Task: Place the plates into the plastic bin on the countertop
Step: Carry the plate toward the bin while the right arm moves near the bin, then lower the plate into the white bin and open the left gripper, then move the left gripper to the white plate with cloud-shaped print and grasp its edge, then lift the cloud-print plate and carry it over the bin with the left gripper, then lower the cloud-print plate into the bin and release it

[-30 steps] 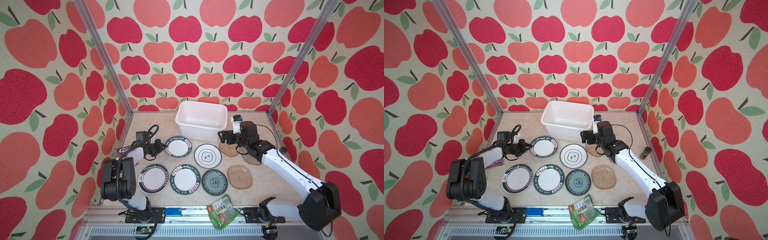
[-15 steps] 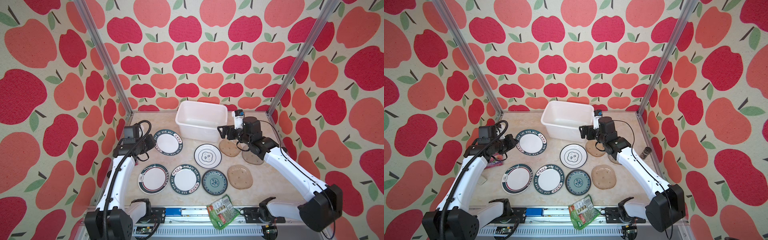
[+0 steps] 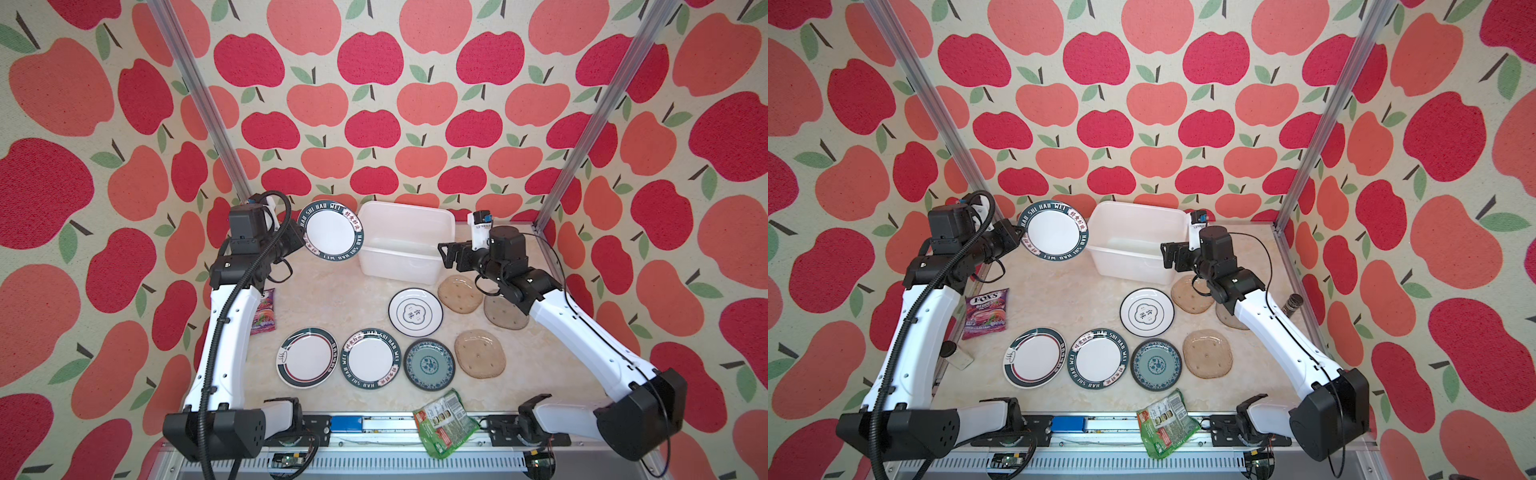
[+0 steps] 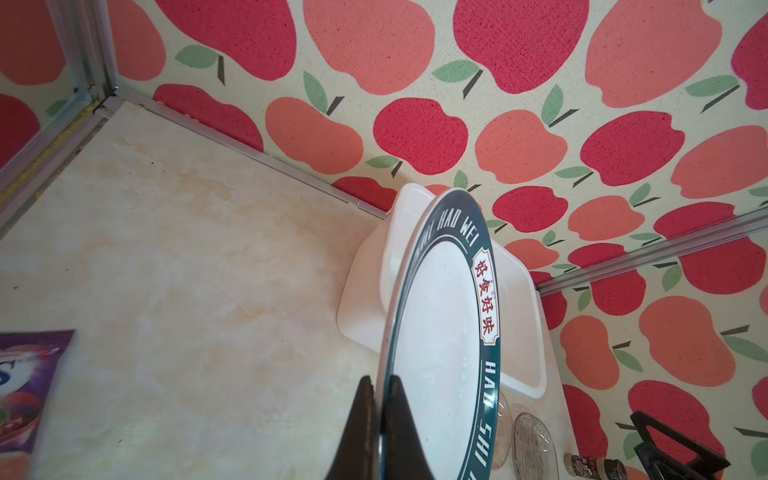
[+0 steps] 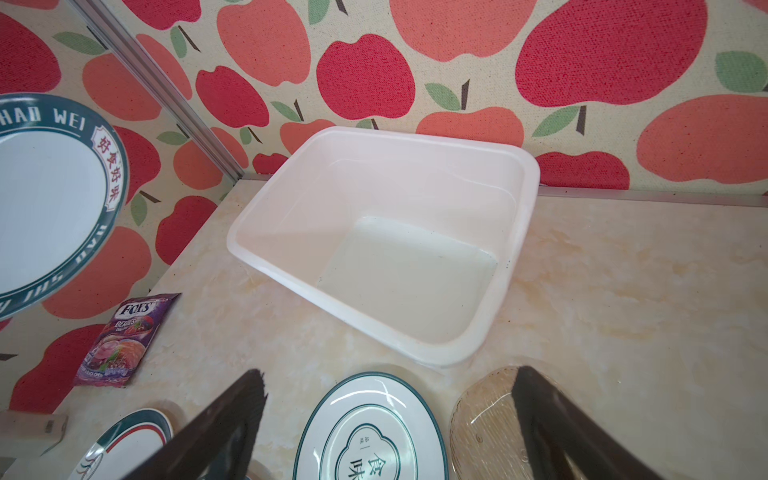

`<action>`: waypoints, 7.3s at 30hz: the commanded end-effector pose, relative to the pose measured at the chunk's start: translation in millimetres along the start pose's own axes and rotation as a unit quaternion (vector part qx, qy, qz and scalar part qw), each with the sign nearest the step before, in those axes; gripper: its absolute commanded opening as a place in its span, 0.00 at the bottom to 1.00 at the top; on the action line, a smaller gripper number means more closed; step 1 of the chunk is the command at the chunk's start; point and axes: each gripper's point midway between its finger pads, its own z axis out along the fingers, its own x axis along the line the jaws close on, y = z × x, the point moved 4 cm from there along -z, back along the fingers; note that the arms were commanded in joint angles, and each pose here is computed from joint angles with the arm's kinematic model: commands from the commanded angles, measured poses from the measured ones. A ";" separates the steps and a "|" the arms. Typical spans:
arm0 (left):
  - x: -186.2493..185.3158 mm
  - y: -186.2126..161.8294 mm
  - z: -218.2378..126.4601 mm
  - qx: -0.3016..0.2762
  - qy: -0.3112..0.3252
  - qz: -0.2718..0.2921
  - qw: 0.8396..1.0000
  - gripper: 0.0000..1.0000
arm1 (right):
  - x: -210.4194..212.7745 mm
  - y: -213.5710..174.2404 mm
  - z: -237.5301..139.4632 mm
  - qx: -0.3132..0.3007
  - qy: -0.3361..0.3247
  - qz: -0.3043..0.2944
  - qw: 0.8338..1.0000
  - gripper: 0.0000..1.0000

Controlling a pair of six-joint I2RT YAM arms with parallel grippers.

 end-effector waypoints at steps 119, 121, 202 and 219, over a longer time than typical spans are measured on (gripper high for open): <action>-15.3 -256.4 98.0 0.289 -0.135 0.030 0.947 0.75 | 1.5 35.6 20.8 0.076 0.042 0.004 0.996 0.78; -13.0 -269.9 114.4 0.304 -0.150 0.014 0.941 0.67 | -0.1 29.2 19.6 0.082 0.039 0.007 0.996 0.78; -42.8 -52.3 111.0 0.197 -0.142 -0.011 0.970 0.00 | -54.6 3.1 100.7 0.117 0.056 0.134 0.982 0.74; -0.7 -79.5 239.8 0.312 -0.037 0.025 0.949 0.00 | -56.8 4.9 101.8 0.113 0.054 0.139 0.982 0.75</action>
